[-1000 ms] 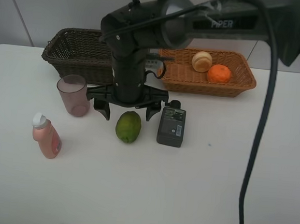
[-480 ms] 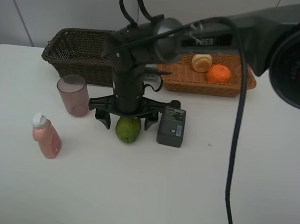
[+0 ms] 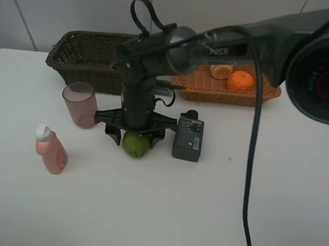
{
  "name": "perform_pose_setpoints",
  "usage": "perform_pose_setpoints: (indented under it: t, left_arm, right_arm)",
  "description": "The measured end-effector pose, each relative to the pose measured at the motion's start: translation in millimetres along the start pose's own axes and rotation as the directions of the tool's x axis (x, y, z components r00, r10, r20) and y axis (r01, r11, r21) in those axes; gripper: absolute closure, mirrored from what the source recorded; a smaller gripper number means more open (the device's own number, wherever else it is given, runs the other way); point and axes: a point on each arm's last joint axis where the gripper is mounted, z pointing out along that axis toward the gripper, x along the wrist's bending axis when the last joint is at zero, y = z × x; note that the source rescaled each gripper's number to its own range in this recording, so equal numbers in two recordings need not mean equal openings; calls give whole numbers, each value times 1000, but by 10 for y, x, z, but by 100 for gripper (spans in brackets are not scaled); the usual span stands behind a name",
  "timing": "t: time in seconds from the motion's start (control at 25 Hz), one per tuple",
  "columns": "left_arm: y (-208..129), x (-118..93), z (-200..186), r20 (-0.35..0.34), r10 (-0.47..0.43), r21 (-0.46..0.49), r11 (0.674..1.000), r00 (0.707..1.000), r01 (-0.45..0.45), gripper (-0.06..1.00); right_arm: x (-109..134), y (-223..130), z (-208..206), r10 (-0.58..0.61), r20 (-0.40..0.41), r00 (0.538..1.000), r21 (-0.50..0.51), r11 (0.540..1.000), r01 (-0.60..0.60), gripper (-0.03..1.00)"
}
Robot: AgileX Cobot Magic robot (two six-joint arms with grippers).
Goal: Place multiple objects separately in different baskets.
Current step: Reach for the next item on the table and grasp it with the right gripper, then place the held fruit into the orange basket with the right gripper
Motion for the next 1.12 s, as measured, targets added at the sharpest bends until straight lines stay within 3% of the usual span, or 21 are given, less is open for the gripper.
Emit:
perform_pose_setpoints:
  t: [0.92, 1.12]
  left_arm:
    - [0, 0, 0, 0, 0, 0, 1000, 1000, 0, 2]
    - [0, 0, 0, 0, 0, 0, 1000, 1000, 0, 2]
  right_arm:
    - [-24, 20, 4, 9, 0, 1000, 6, 1000, -9, 95]
    - [-77, 98, -201, -60, -12, 998, -11, 998, 59, 95]
